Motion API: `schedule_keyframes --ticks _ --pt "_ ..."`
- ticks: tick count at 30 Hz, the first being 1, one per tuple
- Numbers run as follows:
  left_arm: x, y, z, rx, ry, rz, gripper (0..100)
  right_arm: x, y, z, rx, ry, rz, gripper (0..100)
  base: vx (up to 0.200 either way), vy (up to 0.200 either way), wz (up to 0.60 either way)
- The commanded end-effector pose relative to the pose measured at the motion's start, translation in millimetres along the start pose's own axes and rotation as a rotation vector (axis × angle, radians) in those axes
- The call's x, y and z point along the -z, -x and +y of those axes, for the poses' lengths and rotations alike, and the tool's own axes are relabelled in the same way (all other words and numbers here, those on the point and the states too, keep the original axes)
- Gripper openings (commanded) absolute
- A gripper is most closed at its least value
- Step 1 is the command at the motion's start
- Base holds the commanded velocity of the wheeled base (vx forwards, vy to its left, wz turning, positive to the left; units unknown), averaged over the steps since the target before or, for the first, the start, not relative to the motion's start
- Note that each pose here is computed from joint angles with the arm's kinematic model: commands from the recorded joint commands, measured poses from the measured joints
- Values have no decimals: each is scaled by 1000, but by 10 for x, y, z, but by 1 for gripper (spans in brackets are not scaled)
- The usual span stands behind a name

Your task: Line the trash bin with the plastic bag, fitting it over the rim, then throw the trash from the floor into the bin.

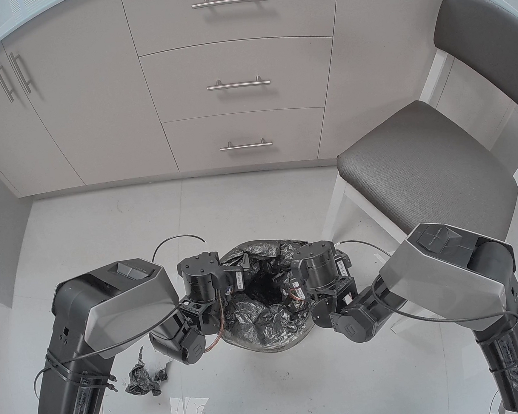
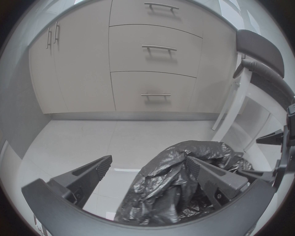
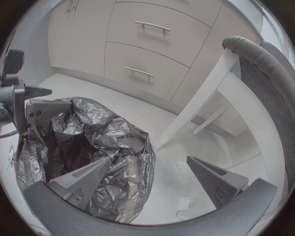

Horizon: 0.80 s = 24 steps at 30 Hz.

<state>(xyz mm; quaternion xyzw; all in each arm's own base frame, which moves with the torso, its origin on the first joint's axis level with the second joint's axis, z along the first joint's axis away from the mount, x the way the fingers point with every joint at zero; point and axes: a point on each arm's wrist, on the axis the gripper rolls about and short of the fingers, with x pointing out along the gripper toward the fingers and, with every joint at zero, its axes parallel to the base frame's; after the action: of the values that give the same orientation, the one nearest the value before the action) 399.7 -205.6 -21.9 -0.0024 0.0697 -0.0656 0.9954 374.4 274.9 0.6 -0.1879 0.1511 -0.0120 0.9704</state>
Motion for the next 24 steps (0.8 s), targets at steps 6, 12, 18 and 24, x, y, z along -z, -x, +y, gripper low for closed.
schedule_keyframes --ticks 6,12,18,24 --pt "151 -51 103 -29 -13 30 100 59 -73 -56 18 -3 16 100 0 0 0" --pt "230 -11 56 -9 -26 8 100 116 -120 -75 29 1 30 100 0 0 0" --pt "345 -20 45 -7 -54 26 100 191 -182 -96 44 -7 27 100 0 0 0" --pt "419 -16 51 -8 -61 42 100 278 -231 -99 51 -3 35 100 0 0 0"
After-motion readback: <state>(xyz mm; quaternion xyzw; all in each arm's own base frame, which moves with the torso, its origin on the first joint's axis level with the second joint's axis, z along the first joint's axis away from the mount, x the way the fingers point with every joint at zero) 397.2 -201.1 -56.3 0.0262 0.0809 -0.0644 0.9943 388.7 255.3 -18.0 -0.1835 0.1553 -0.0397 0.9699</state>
